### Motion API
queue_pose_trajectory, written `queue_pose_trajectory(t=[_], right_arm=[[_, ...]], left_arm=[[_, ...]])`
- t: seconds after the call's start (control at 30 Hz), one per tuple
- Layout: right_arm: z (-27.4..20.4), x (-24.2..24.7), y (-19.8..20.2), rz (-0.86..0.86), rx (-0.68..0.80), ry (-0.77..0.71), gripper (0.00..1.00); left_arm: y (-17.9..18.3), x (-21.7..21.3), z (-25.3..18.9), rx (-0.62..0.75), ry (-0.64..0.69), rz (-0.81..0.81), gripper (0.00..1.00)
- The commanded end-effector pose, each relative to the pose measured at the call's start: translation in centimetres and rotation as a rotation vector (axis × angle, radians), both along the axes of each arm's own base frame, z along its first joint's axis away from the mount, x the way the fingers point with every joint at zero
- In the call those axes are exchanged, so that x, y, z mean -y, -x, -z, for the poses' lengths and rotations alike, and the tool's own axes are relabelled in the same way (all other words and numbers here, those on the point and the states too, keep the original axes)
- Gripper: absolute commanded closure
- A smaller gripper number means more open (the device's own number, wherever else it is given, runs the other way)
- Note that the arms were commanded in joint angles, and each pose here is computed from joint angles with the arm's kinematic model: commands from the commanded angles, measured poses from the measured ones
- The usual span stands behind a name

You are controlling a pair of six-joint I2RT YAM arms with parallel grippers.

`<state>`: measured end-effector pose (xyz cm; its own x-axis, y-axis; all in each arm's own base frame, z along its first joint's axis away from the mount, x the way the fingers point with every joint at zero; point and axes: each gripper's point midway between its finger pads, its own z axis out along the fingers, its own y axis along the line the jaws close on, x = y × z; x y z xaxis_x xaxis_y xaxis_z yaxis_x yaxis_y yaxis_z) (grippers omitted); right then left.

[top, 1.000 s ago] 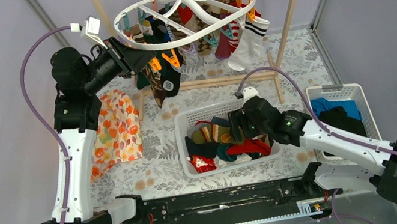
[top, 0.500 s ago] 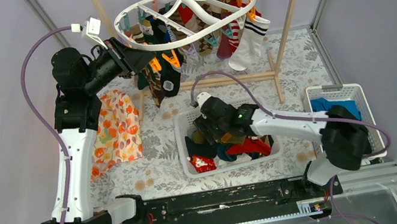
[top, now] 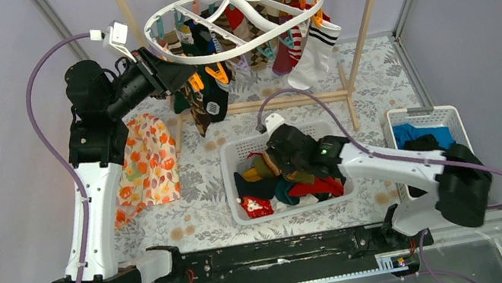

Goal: Clip the socks to the hanger

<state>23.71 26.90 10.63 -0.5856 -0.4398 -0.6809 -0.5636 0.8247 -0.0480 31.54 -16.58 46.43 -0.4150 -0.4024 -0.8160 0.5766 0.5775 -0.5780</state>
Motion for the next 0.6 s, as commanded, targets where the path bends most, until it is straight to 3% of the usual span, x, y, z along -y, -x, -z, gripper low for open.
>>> queue_pose_trajectory(t=[0.0, 0.43, 0.57], right_arm=[[-5.6, -0.1, -0.3, 0.038, 0.104, -0.167, 1.00], [-9.0, 1.6, 2.4, 0.084, 0.025, -0.441, 1.00], [-7.9, 3.6, 3.2, 0.137, -0.003, -0.430, 1.00]], left_arm=[[0.2, -0.3, -0.8, 0.048, -0.009, -0.006, 1.00], [0.3, -0.3, -0.9, 0.051, -0.009, -0.005, 1.00], [0.4, -0.3, -0.8, 0.049, -0.009, -0.004, 1.00]])
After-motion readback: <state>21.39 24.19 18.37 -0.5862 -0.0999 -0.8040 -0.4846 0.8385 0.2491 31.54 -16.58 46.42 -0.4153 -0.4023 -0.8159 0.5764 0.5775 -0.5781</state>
